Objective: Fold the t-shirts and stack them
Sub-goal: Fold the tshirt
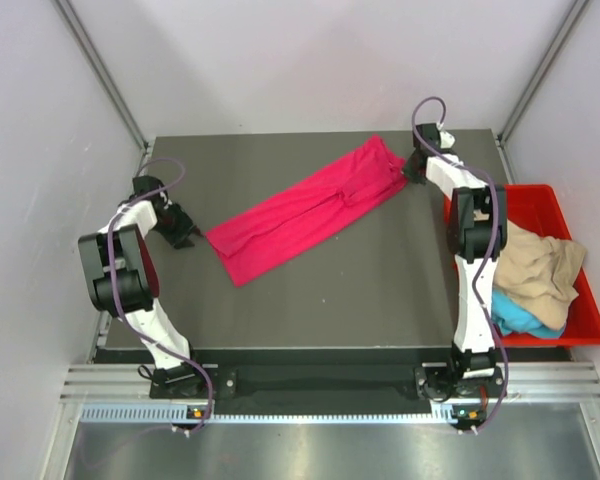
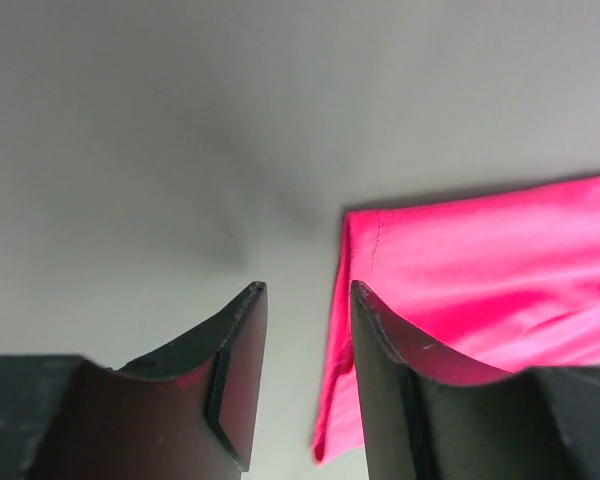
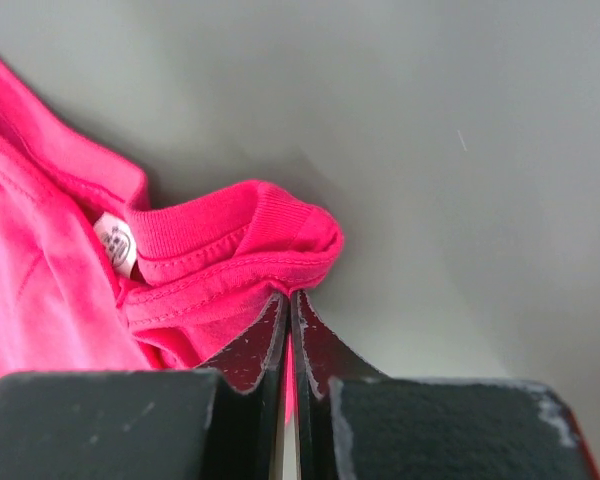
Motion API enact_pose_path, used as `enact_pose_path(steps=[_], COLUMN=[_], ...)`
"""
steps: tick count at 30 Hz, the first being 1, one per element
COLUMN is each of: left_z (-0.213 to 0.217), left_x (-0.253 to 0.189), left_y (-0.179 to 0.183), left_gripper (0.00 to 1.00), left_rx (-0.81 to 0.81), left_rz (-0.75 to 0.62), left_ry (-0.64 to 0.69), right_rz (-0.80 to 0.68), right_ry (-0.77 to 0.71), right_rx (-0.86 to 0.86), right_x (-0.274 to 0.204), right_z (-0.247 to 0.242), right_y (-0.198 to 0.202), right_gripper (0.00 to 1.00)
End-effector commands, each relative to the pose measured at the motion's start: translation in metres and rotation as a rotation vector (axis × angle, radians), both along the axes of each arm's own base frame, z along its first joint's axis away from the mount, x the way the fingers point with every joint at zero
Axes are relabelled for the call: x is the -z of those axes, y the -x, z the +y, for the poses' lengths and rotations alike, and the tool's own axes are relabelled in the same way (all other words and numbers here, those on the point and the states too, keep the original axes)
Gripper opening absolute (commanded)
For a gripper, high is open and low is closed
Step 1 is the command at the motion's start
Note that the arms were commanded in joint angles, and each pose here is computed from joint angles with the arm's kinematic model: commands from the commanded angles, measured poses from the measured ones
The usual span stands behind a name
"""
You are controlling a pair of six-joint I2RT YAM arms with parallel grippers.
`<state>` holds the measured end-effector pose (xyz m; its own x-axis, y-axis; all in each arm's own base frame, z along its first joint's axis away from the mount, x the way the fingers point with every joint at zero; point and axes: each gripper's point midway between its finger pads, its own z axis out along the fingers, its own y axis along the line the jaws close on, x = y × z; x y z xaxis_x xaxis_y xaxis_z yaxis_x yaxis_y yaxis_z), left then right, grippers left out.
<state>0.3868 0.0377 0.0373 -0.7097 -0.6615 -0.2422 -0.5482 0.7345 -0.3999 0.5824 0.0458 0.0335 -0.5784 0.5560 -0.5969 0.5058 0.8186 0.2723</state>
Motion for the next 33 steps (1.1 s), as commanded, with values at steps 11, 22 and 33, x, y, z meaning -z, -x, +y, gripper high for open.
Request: enact_pose_path(steps=[11,22,33], left_z=[-0.007,-0.017,-0.023], left_x=[-0.074,-0.100,-0.068], left_y=[-0.029,-0.063,-0.070], left_gripper=[0.43,0.44,0.44], left_rx=[0.099,0.091,0.119], left_rz=[-0.227,-0.305,-0.244], left_ry=[-0.044,-0.011,0.052], right_rz=[-0.077,-0.070,0.005], right_ry=[-0.064,-0.299,-0.430], right_rx=[0.001,0.052,-0.183], right_x=[-0.051,-0.121,-0.089], right_z=[-0.033,0.092,0.297], right_y=[-0.028,0.128,0.242], right_gripper=[0.30,0.42,0.40])
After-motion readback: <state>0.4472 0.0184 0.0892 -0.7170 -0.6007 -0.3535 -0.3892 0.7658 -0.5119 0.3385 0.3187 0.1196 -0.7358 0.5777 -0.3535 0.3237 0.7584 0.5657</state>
